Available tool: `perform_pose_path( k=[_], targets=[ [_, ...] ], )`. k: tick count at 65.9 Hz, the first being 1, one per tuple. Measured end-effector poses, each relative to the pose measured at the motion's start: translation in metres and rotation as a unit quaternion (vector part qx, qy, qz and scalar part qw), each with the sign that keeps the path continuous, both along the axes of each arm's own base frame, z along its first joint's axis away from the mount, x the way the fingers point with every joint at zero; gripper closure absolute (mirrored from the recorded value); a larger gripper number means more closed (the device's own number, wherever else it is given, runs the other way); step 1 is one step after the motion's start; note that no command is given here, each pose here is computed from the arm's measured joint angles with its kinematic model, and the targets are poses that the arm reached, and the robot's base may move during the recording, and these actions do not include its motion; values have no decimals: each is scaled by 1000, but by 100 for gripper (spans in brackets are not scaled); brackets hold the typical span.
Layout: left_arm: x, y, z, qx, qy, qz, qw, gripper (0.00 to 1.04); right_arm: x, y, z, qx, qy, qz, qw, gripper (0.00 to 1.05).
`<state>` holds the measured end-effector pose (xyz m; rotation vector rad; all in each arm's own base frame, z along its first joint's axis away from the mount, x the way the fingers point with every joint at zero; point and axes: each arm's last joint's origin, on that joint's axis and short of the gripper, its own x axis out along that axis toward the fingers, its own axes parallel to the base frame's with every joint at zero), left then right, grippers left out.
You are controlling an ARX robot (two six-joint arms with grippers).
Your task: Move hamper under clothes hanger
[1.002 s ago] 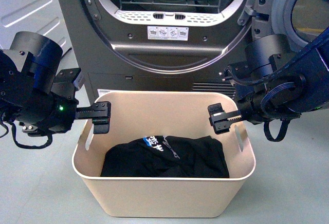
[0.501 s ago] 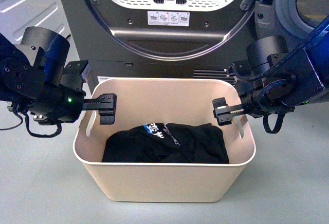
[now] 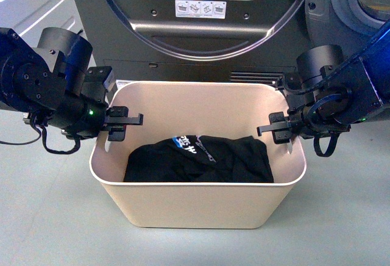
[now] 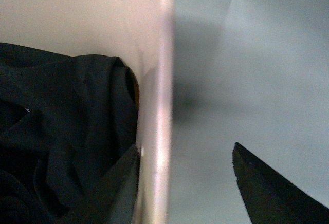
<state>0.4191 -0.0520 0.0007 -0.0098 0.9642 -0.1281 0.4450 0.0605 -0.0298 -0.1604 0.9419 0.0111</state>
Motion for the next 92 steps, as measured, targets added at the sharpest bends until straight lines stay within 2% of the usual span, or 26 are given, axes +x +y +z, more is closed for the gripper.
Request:
perform_pose_path(
  k=[10, 14, 19, 30, 48, 92],
  targets=[
    [0, -1, 0, 4, -1, 0, 1000, 94, 0, 0, 1, 7, 0, 4, 1000, 86],
    [0, -1, 2, 5, -2, 0, 1000, 101, -2, -1, 1, 12, 1, 3, 1000, 93],
    [-1, -2, 3, 5, -2, -1, 1000, 101, -3, 0, 3, 21, 1, -5, 1000, 100],
    [-5, -3, 8, 5, -2, -2, 1000, 101, -5, -1, 14, 29, -6, -9, 1000, 100],
    [-7, -4, 36, 7, -29, 2, 1000, 101, -11, 3, 40, 40, -25, 1, 999, 100],
    [-9, -3, 36, 10, -27, 4, 1000, 101, -15, 6, 41, 40, -22, 4, 999, 100]
  ],
)
